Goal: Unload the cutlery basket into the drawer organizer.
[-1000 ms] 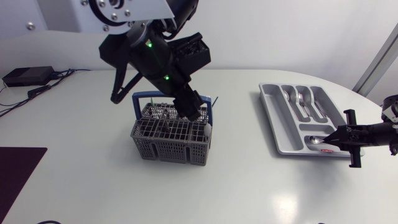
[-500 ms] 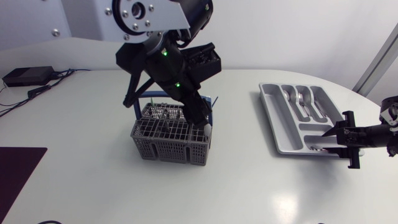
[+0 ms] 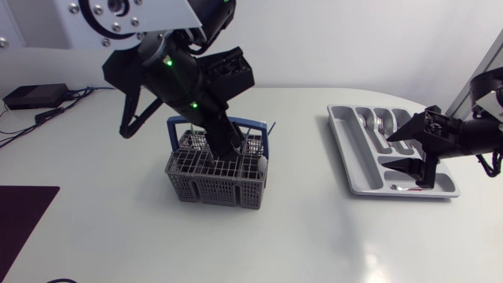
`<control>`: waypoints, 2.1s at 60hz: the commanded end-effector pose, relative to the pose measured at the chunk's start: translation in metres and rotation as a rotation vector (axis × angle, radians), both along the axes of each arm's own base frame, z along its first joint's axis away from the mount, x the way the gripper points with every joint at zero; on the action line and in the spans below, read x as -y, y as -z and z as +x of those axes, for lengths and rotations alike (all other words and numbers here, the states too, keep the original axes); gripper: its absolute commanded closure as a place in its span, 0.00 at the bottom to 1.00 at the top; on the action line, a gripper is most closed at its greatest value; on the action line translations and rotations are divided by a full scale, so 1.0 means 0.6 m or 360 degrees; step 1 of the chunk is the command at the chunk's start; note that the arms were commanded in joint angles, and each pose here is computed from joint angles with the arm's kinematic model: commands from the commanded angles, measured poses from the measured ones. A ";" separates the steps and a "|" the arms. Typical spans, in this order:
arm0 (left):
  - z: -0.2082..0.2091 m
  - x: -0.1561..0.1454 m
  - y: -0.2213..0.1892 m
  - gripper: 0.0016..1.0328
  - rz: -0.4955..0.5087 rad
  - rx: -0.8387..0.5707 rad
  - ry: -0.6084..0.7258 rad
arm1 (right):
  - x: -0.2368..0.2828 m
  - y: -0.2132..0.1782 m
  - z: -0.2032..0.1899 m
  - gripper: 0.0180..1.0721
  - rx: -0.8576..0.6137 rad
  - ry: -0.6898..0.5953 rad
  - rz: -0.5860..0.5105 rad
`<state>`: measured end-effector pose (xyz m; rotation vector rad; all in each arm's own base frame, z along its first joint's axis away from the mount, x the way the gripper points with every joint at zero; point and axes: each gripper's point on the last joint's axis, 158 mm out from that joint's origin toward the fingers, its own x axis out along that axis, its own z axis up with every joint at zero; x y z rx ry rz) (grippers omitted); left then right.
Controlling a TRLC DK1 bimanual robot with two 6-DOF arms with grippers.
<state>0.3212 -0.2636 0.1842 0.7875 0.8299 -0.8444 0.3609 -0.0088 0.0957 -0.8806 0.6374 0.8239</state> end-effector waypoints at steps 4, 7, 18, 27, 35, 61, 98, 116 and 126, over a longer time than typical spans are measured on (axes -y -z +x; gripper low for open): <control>-0.006 -0.033 0.017 0.35 0.0026 -0.0044 -0.0061 | -0.074 -0.042 -0.012 0.19 -0.0129 0.0147 0.0202; -0.008 -0.040 0.021 0.35 0.0033 -0.0055 -0.0073 | -0.104 -0.050 -0.023 0.19 -0.0190 0.0160 0.0250; -0.016 -0.063 0.038 0.35 0.0062 -0.0087 -0.0100 | -0.206 -0.079 -0.064 0.19 -0.0418 0.0220 0.0409; -0.015 -0.078 0.039 0.35 0.0060 -0.0080 -0.0126 | -0.260 -0.089 -0.075 0.19 -0.0568 0.0299 0.0507; -0.014 -0.094 0.042 0.35 0.0059 -0.0081 -0.0160 | -0.302 -0.092 -0.081 0.22 -0.0717 0.0365 0.0582; -0.022 -0.126 0.055 0.35 0.0044 -0.0062 -0.0216 | -0.410 -0.058 -0.095 0.33 -0.1061 0.0503 0.0688; -0.019 -0.151 0.067 0.35 0.0021 -0.0022 -0.0269 | -0.459 -0.025 -0.057 0.58 -0.1041 0.0742 0.0825; -0.025 -0.149 0.078 0.35 0.0006 -0.0032 -0.0249 | -0.467 0.000 -0.061 0.60 -0.1056 0.0771 0.0769; -0.024 -0.153 0.082 0.35 0.0005 -0.0036 -0.0254 | -0.466 0.015 -0.066 0.64 -0.1081 0.0782 0.0738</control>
